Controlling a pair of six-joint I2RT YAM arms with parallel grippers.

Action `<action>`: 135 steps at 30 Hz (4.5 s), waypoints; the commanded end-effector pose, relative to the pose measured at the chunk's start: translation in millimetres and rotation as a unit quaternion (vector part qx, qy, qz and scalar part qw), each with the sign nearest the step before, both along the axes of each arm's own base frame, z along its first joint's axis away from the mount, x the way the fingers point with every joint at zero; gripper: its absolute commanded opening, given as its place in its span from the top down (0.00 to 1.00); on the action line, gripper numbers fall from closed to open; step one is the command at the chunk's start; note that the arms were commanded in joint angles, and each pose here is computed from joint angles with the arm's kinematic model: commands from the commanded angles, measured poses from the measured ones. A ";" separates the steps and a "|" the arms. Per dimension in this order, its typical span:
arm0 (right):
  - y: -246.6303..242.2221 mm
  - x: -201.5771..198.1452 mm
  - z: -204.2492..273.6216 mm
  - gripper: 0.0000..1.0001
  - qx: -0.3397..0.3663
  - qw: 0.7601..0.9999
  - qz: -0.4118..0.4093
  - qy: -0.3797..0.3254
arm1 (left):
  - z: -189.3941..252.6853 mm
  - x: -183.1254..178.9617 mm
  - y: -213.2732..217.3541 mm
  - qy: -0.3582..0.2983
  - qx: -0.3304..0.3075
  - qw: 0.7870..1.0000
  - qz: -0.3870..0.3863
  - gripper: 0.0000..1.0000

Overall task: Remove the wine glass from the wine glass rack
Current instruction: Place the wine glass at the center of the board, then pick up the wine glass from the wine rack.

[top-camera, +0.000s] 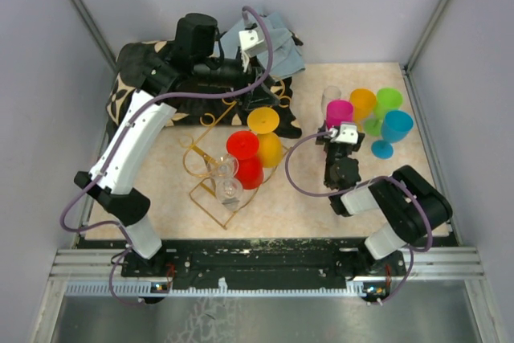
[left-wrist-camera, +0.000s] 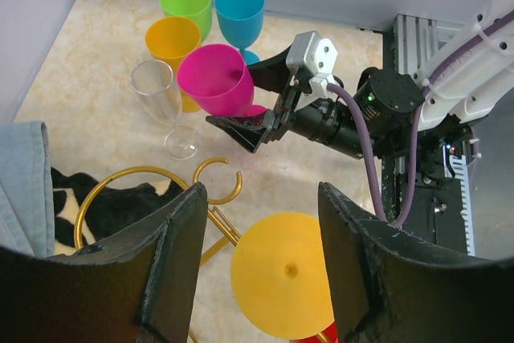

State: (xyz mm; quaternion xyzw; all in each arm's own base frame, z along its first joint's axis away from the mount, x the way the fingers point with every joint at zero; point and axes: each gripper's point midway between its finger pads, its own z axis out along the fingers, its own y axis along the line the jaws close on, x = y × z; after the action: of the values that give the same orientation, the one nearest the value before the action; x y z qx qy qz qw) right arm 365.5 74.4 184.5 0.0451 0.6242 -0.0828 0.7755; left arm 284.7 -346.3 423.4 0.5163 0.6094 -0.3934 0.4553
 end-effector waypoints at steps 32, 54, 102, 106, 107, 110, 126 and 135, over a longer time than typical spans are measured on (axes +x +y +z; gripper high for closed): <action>-4.1 -3.2 0.4 0.43 0.116 0.992 0.003 -0.052 | 9.8 -2.2 2.0 -0.019 -0.013 1.000 -0.010 0.37; -2.8 -0.9 -2.1 0.21 0.119 0.992 0.003 -0.050 | 12.0 -4.0 1.3 -0.021 -0.015 1.000 -0.015 0.37; -28.8 -39.5 84.7 0.08 0.108 0.988 -0.014 -0.114 | 38.4 -6.9 3.2 -0.037 -0.046 0.998 -0.006 0.21; -40.5 -56.0 112.6 0.08 0.112 0.988 -0.021 -0.107 | 58.3 -10.0 9.8 -0.043 -0.070 0.996 0.019 0.15; -41.2 -57.3 119.6 0.08 0.105 0.990 -0.022 -0.090 | 63.9 -10.3 13.1 -0.044 -0.076 0.996 0.031 0.14; -44.5 -67.2 152.5 0.08 0.106 0.992 -0.016 -0.063 | 76.8 -10.3 30.4 -0.033 -0.095 0.992 0.078 0.09; 64.8 -59.6 268.7 0.07 0.273 0.926 0.198 0.171 | 26.5 82.6 228.5 0.231 -0.167 0.906 0.311 0.01; 119.3 -111.6 213.5 0.33 0.478 0.779 0.311 0.261 | 4.2 93.4 226.1 0.311 -0.196 0.881 0.298 0.00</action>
State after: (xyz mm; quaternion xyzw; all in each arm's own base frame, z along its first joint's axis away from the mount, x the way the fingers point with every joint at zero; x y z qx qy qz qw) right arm 286.2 169.0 404.0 0.1460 0.7572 0.3446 0.5354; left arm 384.0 -111.3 413.3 0.0615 0.7751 -0.4477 0.4416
